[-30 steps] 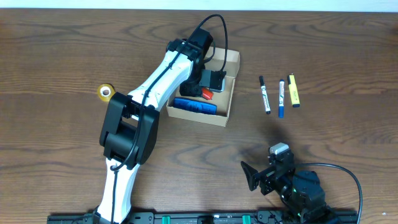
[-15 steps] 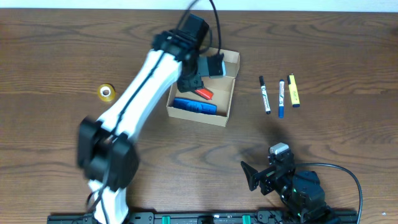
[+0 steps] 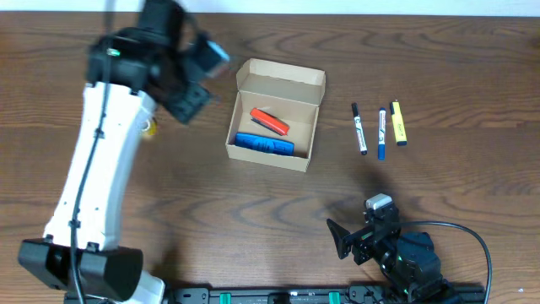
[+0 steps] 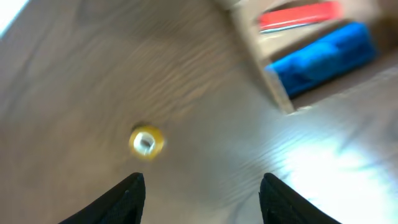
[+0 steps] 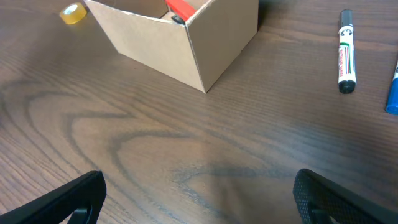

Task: Pack container
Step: 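Move the left gripper to the yellow tape roll and grasp it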

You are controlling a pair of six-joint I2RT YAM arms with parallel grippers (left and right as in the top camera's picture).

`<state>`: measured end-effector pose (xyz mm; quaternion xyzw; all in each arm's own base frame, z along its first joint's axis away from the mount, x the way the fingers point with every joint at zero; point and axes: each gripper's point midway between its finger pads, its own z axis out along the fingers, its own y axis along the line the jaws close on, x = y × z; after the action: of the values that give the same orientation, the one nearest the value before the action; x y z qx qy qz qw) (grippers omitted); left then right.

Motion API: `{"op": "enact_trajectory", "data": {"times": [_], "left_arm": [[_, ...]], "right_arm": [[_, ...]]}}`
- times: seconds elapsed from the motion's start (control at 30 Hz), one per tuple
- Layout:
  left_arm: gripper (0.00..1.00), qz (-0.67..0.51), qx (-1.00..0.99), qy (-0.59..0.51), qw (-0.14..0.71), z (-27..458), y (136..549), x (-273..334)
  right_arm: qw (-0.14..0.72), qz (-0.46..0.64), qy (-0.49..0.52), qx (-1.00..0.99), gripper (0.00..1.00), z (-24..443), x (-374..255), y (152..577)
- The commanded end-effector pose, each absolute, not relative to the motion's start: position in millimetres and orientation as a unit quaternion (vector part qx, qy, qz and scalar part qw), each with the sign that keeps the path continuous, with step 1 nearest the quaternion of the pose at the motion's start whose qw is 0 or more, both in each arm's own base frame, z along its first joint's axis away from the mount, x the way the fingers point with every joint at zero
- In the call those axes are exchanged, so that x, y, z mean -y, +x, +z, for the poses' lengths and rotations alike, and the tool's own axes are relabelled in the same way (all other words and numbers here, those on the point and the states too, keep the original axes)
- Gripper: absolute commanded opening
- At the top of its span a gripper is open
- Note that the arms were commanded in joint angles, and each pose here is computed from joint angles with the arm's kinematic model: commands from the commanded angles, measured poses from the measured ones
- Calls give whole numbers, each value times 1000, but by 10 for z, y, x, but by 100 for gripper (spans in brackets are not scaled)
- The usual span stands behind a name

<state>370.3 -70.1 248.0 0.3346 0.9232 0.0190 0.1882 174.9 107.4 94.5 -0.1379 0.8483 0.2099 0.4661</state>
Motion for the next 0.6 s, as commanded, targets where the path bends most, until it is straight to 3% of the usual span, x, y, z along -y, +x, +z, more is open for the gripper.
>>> {"op": "enact_trajectory", "data": {"times": [0.0, 0.1, 0.23, 0.3, 0.43, 0.57], "left_arm": [[61, 10, -960, 215, 178, 2402, 3794, 285], [72, -9, -974, 153, 167, 2290, 3850, 7], [78, -55, -982, 111, 140, 2035, 3918, -178], [87, -64, -986, 98, 118, 1861, 3951, -242], [95, -72, -991, 89, 65, 1451, 4005, -296], [95, -64, -995, 80, 20, 1082, 4032, -365]], "right_arm": [[469, 207, -147, -846, 99, 944, -1084, 1744], [469, 207, -147, -846, 99, 944, -1084, 1744], [469, 207, -147, -846, 99, 944, -1084, 1744], [469, 207, -147, -846, 99, 944, -1084, 1744], [469, 207, -147, -846, 99, 944, -1084, 1744], [469, 207, -147, -846, 99, 944, -1084, 1744]]}}
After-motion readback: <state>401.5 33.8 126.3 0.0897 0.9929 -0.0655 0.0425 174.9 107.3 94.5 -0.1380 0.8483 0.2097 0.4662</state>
